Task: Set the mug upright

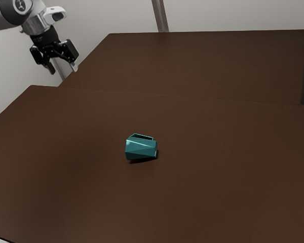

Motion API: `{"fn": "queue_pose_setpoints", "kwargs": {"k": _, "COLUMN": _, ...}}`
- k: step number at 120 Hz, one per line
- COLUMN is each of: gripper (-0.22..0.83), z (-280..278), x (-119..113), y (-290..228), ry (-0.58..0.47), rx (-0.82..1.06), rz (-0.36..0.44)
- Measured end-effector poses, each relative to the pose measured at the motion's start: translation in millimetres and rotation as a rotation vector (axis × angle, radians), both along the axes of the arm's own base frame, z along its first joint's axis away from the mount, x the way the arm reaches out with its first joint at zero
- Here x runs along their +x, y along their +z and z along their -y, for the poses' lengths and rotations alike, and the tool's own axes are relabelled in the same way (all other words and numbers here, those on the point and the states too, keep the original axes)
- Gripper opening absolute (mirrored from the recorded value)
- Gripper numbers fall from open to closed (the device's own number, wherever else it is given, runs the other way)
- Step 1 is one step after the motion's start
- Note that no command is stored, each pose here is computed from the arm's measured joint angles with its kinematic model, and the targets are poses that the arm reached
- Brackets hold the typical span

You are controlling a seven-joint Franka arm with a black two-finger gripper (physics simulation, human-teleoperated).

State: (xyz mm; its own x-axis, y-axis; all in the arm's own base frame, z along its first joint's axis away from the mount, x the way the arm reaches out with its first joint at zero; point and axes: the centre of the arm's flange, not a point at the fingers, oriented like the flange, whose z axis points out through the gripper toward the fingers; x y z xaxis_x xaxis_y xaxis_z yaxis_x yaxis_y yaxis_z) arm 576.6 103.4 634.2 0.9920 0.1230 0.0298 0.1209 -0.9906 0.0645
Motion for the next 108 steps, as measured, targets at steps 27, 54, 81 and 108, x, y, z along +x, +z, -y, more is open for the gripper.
{"fn": "queue_pose_setpoints", "kwargs": {"k": 27, "gripper": 0.60, "z": 5, "x": -21, "y": -95, "ry": 0.027, "rx": -0.167, "rz": -0.095}}
{"fn": "queue_pose_setpoints", "kwargs": {"k": 54, "gripper": 0.60, "z": 8, "x": -46, "y": -226, "ry": 0.189, "rx": -0.610, "rz": -0.082}}
{"fn": "queue_pose_setpoints", "kwargs": {"k": 81, "gripper": 0.60, "z": 26, "x": -51, "y": -297, "ry": 0.253, "rx": -0.858, "rz": 0.008}}
{"fn": "queue_pose_setpoints", "kwargs": {"k": 108, "gripper": 0.60, "z": 7, "x": -48, "y": -325, "ry": 0.249, "rx": -0.929, "rz": 0.133}}
